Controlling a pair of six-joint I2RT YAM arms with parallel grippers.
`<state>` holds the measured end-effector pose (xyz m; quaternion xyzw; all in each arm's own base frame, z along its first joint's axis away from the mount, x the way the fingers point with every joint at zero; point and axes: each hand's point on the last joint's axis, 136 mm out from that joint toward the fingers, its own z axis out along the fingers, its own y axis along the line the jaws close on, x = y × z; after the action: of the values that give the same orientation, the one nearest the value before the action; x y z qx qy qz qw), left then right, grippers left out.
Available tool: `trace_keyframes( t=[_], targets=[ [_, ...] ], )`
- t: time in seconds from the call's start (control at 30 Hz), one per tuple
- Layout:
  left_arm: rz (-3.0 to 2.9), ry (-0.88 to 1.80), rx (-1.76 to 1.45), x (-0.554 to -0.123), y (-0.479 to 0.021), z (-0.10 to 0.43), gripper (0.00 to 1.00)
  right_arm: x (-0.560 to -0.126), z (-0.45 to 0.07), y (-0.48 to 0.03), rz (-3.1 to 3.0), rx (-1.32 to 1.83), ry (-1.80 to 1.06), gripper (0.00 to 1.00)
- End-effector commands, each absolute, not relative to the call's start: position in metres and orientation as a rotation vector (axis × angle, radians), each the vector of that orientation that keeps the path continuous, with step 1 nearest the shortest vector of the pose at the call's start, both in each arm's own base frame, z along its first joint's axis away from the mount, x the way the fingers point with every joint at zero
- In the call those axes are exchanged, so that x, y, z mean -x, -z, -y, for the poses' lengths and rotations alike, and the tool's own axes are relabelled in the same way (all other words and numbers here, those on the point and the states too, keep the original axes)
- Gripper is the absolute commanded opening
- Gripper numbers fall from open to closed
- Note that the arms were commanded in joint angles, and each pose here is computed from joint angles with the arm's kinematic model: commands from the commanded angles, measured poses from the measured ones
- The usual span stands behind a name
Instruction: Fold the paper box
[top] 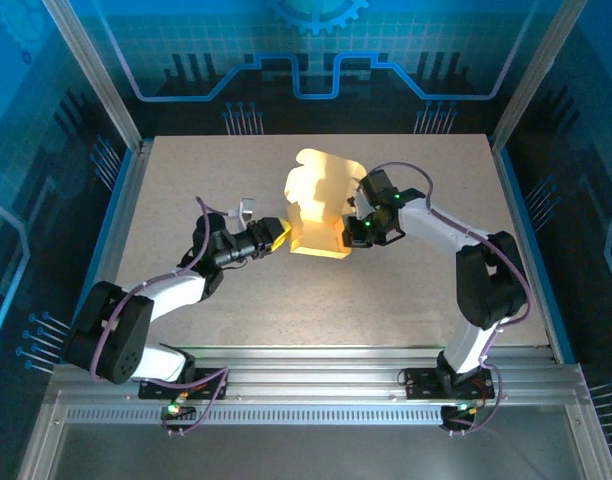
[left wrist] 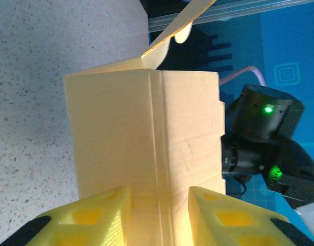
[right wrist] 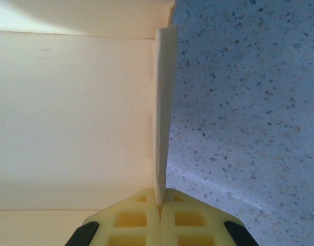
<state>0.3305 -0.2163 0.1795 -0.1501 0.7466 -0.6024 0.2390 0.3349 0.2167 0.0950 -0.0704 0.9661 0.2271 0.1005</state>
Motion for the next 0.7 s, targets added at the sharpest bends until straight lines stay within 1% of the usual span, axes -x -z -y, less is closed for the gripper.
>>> trace_keyframes(
  t=[0.0, 0.17, 0.3, 0.67],
  targets=[
    [-2.109, 1.654, 0.366, -0.327, -0.173, 0.227, 0.33, -0.332, -0.212, -0.103, -2.854, 0.294, -0.512, 0.00],
    [-2.167, 1.637, 0.388, -0.327, -0.161, 0.230, 0.33, -0.333, -0.200, -0.109, -2.832, 0.376, -0.236, 0.00],
    [-2.211, 1.610, 0.413, -0.328, -0.150, 0.230, 0.32, -0.334, -0.195, -0.116, -2.803, 0.408, -0.097, 0.00],
    [-2.278, 1.583, 0.465, -0.330, -0.129, 0.235, 0.32, -0.334, -0.200, -0.133, -2.743, 0.471, 0.054, 0.00]
  ],
)
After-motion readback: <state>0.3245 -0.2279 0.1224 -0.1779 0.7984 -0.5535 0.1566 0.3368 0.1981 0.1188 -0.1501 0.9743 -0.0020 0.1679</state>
